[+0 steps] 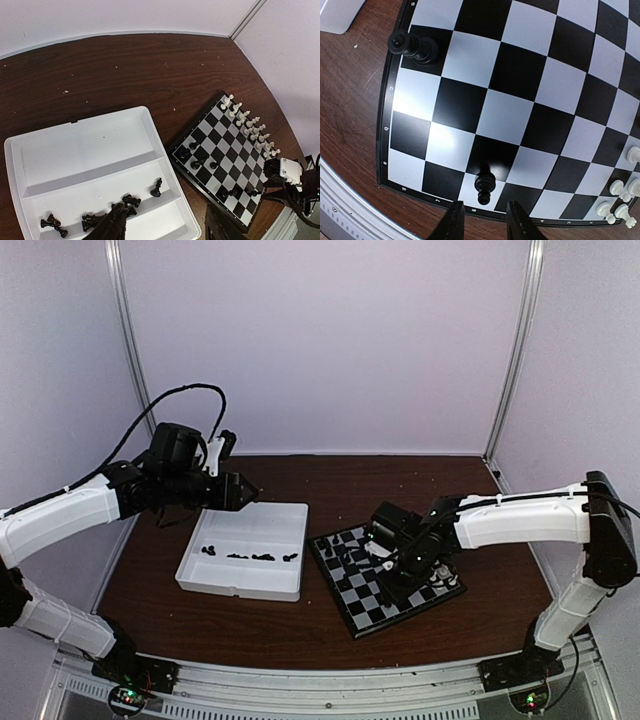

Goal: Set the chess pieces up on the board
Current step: Pick up the chess piece from the chessboard, then place the chess piece on the chessboard, then pick up the chess piece from the storage box.

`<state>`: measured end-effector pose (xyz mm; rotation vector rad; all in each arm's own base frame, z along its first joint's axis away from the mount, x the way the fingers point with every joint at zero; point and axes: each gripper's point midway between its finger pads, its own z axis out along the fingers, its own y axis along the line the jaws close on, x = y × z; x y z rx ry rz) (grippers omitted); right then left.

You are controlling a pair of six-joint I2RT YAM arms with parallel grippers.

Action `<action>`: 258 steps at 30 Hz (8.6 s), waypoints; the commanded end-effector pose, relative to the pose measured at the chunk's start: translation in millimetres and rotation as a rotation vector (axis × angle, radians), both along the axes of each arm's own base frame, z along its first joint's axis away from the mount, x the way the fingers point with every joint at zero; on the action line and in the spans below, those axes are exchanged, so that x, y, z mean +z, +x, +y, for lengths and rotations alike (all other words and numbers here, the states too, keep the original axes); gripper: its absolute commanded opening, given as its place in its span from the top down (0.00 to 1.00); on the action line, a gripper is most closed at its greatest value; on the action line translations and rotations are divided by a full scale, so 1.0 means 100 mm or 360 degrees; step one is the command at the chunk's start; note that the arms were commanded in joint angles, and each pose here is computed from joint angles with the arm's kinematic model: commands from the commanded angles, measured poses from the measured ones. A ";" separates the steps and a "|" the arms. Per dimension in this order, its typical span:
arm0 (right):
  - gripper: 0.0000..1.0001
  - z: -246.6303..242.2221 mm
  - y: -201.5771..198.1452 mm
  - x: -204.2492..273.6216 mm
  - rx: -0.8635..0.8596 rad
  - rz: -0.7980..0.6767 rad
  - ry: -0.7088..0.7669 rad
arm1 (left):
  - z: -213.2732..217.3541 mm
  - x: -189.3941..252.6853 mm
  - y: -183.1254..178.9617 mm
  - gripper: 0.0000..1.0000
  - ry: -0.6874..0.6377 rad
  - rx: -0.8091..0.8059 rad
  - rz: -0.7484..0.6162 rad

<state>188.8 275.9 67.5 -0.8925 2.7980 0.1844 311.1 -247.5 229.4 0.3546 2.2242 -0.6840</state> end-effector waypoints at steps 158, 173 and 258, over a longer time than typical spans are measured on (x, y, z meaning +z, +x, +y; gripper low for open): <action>0.78 0.36 0.95 1.25 -0.0134 -0.0930 0.0473 | 1.22 -2.13 0.47 0.79 0.0531 0.1186 0.0907; 0.78 0.57 0.92 1.20 -0.0084 -0.0843 0.0578 | 1.04 -1.47 0.62 0.91 0.0286 0.1035 0.0646; 0.99 1.29 0.98 0.98 -0.0082 -0.0424 0.0805 | 0.18 -0.23 0.13 0.25 -0.0458 0.0201 0.0308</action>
